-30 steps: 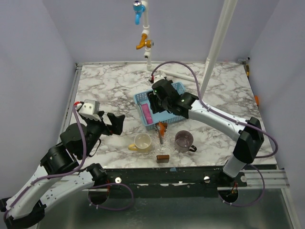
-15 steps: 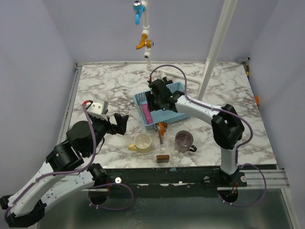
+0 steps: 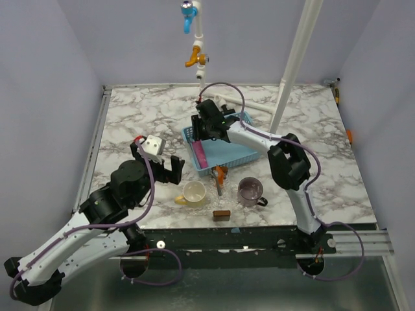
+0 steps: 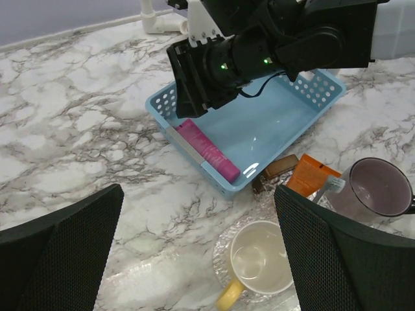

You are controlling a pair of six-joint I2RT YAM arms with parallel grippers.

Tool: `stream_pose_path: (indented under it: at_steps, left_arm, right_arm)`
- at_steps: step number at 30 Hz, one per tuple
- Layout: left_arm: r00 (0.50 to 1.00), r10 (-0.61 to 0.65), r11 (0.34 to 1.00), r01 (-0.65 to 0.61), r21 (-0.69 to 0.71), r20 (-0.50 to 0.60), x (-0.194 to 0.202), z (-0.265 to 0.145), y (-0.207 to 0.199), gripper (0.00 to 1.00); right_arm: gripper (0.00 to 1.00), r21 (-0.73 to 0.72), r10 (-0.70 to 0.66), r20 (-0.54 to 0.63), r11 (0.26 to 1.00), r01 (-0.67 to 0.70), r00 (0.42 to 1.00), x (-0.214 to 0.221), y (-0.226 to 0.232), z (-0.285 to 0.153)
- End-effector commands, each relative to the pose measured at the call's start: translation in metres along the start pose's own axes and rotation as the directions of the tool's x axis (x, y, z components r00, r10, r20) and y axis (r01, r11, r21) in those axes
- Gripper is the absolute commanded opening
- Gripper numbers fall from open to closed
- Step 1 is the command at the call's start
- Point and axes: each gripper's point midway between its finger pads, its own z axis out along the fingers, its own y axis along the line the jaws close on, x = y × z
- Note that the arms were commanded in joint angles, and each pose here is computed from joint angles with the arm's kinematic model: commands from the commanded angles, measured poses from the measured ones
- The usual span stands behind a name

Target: Prepare toiletry sets of a toothbrush and toothpaste on the tray

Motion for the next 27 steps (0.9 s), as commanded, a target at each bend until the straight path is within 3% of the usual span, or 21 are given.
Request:
stream_pose_path:
  at_steps: [1, 16, 27]
  left_arm:
    - [1.000, -0.019, 0.999, 0.018, 0.030, 0.015, 0.012, 0.009, -0.008, 0.99]
    - [0.999, -0.040, 0.998, 0.039, 0.041, 0.016, 0.029, 0.011, -0.008, 0.99]
    - [0.998, -0.050, 0.997, 0.049, 0.057, 0.025, 0.029, 0.008, -0.009, 0.99]
  right_arm:
    - [0.46, -0.017, 0.026, -0.026, 1.000, -0.026, 0.999, 0.006, 0.007, 0.023]
    - [0.45, -0.049, 0.084, -0.048, 0.995, -0.087, 0.995, 0.025, 0.010, 0.035]
    - [0.40, -0.107, 0.098, -0.015, 0.989, -0.099, 0.995, 0.005, 0.024, 0.016]
